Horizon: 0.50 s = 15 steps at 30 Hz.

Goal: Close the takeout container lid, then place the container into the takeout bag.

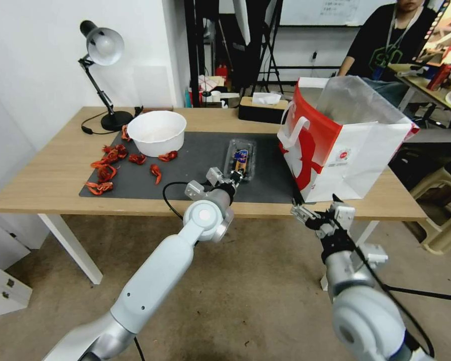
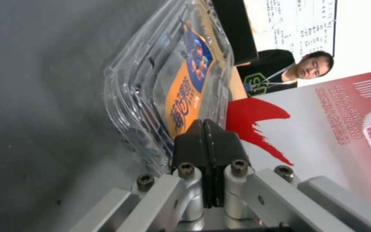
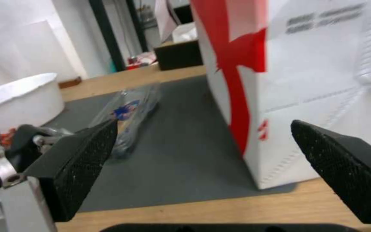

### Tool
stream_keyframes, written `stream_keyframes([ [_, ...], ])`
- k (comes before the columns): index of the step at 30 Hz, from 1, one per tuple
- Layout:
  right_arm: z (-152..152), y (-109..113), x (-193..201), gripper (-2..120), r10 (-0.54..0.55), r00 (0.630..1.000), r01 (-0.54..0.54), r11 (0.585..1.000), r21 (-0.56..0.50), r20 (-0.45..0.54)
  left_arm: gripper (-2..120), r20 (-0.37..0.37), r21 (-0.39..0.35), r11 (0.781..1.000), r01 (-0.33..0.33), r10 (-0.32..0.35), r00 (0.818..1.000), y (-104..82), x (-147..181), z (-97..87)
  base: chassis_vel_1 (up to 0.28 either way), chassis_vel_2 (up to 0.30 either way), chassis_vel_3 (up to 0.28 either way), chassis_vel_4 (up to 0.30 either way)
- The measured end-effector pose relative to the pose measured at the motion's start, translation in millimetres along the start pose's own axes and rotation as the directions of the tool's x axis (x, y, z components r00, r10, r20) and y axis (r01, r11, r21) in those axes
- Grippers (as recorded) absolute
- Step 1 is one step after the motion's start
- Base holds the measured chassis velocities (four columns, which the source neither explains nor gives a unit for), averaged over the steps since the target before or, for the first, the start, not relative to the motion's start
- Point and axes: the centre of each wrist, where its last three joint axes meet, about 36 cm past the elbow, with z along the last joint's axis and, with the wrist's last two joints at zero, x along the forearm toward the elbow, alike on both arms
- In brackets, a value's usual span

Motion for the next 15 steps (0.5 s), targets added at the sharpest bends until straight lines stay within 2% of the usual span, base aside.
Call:
stream_keyframes([
  [6, -20, -1, -48, 100, -0.066, 0.993, 0.052, 0.99, -0.134, -0.096, 0, 0.002, -0.007, 1.0, 0.004, -0.004, 1.0, 0.8, -2, 0.0, 0.0, 0.0, 0.0, 0.0],
  [15, -31, 14, -106, 100, -0.119, 0.975, 0.072, 0.967, -0.243, -0.185, 0, 0.01, -0.017, 1.0, 0.006, -0.005, 1.0, 1.8, -2, -1.3, 0.0, 0.0, 0.0, 0.0],
])
